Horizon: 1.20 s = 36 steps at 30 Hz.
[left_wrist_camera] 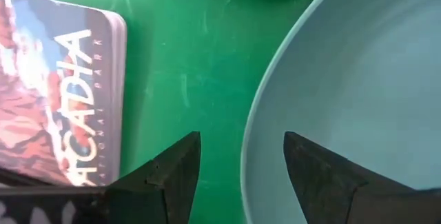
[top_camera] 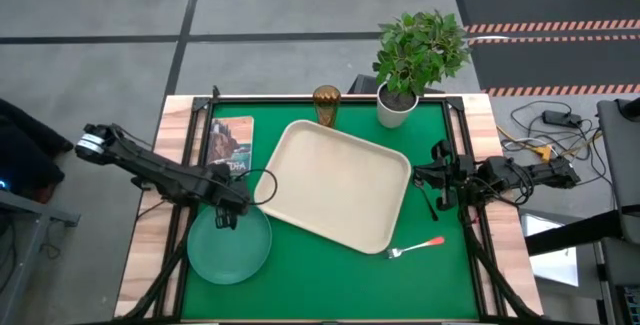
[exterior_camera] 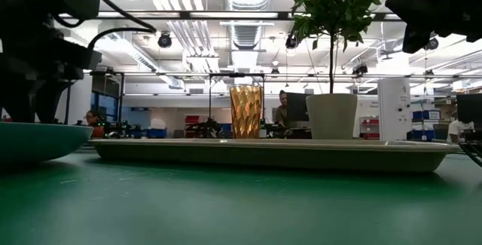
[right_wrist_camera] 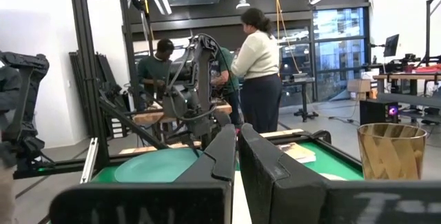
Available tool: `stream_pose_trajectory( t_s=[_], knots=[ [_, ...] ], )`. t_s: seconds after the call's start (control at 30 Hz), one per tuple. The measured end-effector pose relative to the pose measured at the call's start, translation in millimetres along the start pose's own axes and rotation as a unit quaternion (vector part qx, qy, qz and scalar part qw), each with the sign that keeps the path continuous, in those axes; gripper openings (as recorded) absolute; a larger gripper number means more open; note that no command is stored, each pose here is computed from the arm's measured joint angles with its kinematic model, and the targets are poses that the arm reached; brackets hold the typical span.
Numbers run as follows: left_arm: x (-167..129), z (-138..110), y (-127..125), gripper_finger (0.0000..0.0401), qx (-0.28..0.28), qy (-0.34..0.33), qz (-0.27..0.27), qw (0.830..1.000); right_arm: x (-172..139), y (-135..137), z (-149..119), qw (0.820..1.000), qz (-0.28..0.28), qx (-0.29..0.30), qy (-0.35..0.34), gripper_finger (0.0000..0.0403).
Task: Pick and place plate/cup/fork/spoon on tray
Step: Put the green plate on the left side of the tray
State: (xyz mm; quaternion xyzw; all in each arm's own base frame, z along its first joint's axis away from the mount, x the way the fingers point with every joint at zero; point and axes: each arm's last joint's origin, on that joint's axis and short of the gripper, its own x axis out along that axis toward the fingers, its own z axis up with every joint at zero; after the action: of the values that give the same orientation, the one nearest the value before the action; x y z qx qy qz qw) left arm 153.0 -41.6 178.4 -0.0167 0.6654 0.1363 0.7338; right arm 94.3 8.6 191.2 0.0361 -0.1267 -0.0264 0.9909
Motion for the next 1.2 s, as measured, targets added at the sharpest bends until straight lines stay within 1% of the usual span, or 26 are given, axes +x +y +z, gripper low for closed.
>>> stream_pose_trajectory(
  t_s=[0.17,0.33,0.5,0.57,0.63,0.87,0.93,1.1,1.2],
  knots=[
    [5,1,-2,0.0191,-0.015,-0.012,-0.01,1.0,0,0,0,1.0,0.0,0.0,0.0,0.0009],
    [10,0,-2,0.0191,-0.015,-0.009,-0.009,1.0,0,0,0,1.0,0.0,-0.006,0.0,0.0009],
    [19,-4,-3,0.0184,-0.016,-0.006,-0.023,1.0,0,0,0,1.0,0.0,-0.006,0.0,0.0009],
    [19,-4,-4,0.0167,-0.016,-0.007,-0.026,1.0,0,0,0,1.0,0.0,-0.005,0.0,0.0009],
    [19,-4,-4,0.0142,-0.016,-0.006,-0.028,0.999,0,0,0,1.0,0.0,-0.005,0.0,0.0009],
    [17,-4,-5,0.0023,-0.011,0.003,-0.052,0.999,0,0,0,1.0,0.0,-0.004,0.0,0.0009],
    [16,-4,-5,0.0012,-0.013,0.002,-0.061,0.998,0,0,0,1.0,0.0,-0.004,0.0,0.0009],
    [11,-6,-3,0.0014,-0.016,-0.01,-0.075,0.997,0,0,0,1.0,0.0,-0.004,0.0,0.0009],
    [-4,-1,-3,0.0013,-0.024,-0.038,-0.104,0.994,0,0,0,1.0,0.0,-0.004,0.0,0.0009]
  ],
)
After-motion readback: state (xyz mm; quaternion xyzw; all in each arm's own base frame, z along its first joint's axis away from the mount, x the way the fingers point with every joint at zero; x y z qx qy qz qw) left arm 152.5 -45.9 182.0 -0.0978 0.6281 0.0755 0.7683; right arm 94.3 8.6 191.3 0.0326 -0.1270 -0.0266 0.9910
